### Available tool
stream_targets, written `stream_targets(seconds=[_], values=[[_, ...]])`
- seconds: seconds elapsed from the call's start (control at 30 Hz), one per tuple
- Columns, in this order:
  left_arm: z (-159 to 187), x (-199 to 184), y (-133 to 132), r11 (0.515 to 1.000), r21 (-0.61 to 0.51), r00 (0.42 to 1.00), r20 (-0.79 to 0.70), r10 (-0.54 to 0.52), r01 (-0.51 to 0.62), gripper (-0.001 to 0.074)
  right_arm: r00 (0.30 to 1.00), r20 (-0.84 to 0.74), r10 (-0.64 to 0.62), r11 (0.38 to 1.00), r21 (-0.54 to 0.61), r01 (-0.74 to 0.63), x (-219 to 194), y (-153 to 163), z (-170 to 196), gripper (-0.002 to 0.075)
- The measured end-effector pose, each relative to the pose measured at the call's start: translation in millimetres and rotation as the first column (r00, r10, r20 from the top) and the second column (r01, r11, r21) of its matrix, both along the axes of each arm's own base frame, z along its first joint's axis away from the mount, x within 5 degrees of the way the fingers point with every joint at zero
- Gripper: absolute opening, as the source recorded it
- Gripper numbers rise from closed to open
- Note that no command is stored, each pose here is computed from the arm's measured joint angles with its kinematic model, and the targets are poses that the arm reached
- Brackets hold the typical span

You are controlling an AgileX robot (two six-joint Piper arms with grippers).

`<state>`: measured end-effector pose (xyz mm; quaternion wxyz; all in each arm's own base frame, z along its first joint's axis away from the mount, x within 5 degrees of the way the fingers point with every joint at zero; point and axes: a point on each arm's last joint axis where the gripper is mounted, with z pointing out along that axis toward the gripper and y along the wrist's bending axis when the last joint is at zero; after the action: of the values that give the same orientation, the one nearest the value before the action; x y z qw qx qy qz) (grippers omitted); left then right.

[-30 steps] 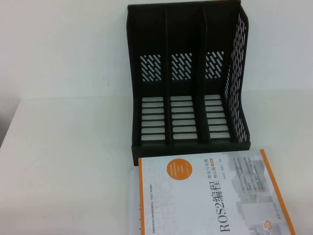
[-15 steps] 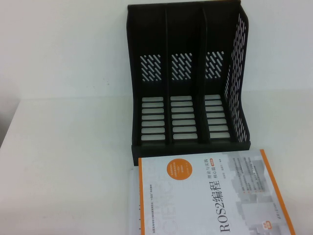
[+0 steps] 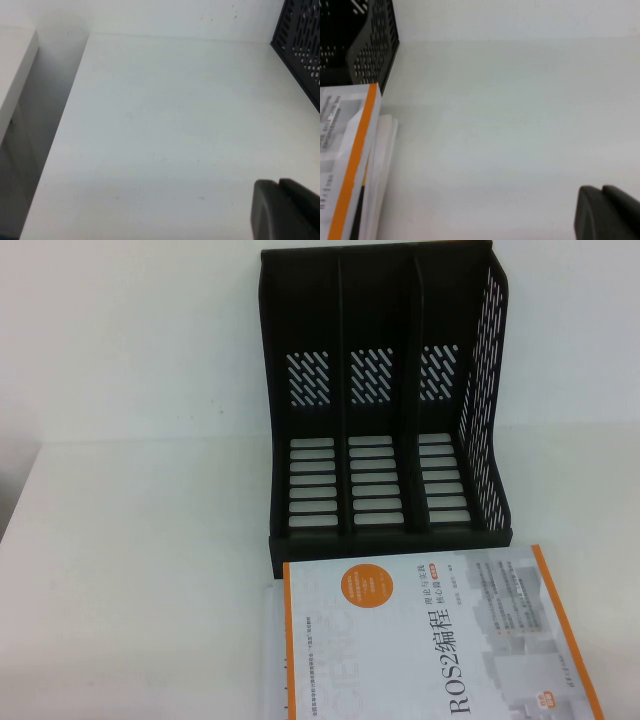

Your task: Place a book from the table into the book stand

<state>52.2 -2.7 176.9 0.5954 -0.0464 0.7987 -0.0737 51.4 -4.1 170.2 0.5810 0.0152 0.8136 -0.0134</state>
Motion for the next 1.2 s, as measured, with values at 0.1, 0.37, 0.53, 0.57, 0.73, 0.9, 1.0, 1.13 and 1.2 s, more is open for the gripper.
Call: stream_targets(seconds=[0.1,0.37,0.53,0.57,0.73,0.9,1.0,1.13,1.2], values=[[0,0,0,1.000,0.000,1.000,0.000,0.000,0.000,-0.0004,1.000,0.000,0.000,1.000,0.000,0.000,0,0,0,-0.0003],[0,0,0,1.000,0.000,1.000,0.005,0.000,0.000,-0.0004,1.000,0.002,0.000,1.000,0.000,0.000,0,0,0,-0.0003],[9,3,-1,1.000,-0.011,0.990,0.139,-0.007,0.008,-0.0004,0.997,0.074,0.011,1.000,0.008,-0.012,2,1,4,-0.0003],[15,4,-1,1.000,-0.015,0.980,0.200,-0.009,0.012,-0.0004,0.993,0.116,0.016,1.000,0.007,-0.017,3,2,8,-0.0003],[43,2,-3,0.999,-0.031,0.872,0.489,-0.016,0.035,-0.0004,0.933,0.356,0.045,0.999,0.004,-0.050,5,5,31,-0.0003],[58,-3,-3,0.998,-0.034,0.777,0.629,-0.018,0.050,-0.0004,0.858,0.509,0.064,0.997,-0.005,-0.071,3,6,46,-0.0003],[60,-4,-3,0.998,-0.034,0.758,0.652,-0.018,0.053,-0.0004,0.837,0.543,0.068,0.997,-0.007,-0.076,3,7,50,-0.0003],[62,-5,-3,0.998,-0.035,0.745,0.666,-0.017,0.054,-0.0004,0.821,0.566,0.070,0.997,-0.008,-0.080,2,7,52,-0.0003],[62,-5,-3,0.998,-0.035,0.742,0.670,-0.017,0.055,-0.0004,0.808,0.585,0.071,0.997,-0.006,-0.083,1,7,54,-0.0003]])
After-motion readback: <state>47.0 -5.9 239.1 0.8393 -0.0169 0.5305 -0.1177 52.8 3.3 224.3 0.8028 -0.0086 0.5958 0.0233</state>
